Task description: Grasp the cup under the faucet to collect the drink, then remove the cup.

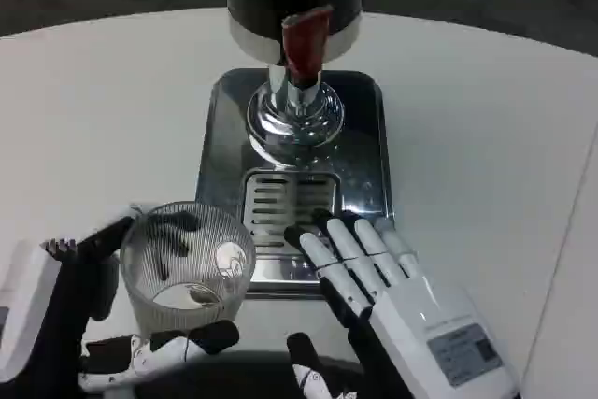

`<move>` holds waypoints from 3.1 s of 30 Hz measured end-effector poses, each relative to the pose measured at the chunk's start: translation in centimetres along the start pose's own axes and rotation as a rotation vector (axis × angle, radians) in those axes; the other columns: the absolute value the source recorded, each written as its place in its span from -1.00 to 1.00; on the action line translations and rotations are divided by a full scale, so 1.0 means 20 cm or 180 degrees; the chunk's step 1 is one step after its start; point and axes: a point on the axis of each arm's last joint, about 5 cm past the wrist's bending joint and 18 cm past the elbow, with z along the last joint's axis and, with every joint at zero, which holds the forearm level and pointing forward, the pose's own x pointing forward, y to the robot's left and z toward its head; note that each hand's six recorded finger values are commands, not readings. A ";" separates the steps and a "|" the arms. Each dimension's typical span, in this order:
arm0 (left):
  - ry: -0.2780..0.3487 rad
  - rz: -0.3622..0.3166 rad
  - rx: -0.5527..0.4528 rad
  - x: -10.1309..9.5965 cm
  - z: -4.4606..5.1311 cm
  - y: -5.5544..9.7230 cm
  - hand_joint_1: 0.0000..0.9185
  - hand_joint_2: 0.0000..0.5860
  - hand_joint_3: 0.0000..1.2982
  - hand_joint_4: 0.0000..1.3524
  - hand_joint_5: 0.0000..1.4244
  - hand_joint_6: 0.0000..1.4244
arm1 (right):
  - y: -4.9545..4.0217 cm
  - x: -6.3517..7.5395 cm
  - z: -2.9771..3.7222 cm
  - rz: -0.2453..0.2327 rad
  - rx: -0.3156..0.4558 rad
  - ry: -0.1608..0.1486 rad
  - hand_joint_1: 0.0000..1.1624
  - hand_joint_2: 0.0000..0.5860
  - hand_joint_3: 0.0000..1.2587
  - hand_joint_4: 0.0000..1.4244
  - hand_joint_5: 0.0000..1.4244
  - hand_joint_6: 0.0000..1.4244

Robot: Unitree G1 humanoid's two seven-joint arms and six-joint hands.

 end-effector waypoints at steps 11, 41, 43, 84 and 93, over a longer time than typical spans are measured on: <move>0.0027 -0.0003 -0.0005 0.00 -0.001 0.00 0.04 -0.57 0.48 0.62 0.79 0.93 | 0.001 0.01 0.006 0.0001 0.0034 0.0036 -0.52 0.81 -0.83 -0.99 -1.00 -1.00; -0.0028 0.0088 0.0088 0.39 -0.146 -0.23 0.04 -0.58 0.49 0.62 0.79 0.95 | -0.058 0.00 -0.062 -0.0012 -0.0120 0.0404 -0.47 0.79 -0.83 -0.97 -0.98 -0.98; -0.0027 0.0101 0.0092 0.41 -0.152 -0.24 0.04 -0.58 0.49 0.62 0.81 0.96 | -0.065 0.00 -0.072 -0.0024 -0.0149 0.0414 -0.47 0.79 -0.83 -0.97 -0.97 -0.98; 0.0059 -0.0033 0.0276 0.57 -0.150 -0.50 -0.20 -0.73 -0.22 -0.33 -0.01 -0.15 | -0.094 -0.04 -0.030 0.0027 0.0055 0.0441 -0.46 0.79 -0.82 -0.92 -0.89 -0.86; 0.0141 -0.0166 0.0347 0.55 -0.169 -0.50 -0.25 -0.73 -0.79 -0.87 -0.37 -0.59 | -0.091 -0.03 -0.040 0.0054 0.0100 0.0536 -0.46 0.77 -0.80 -0.91 -0.85 -0.76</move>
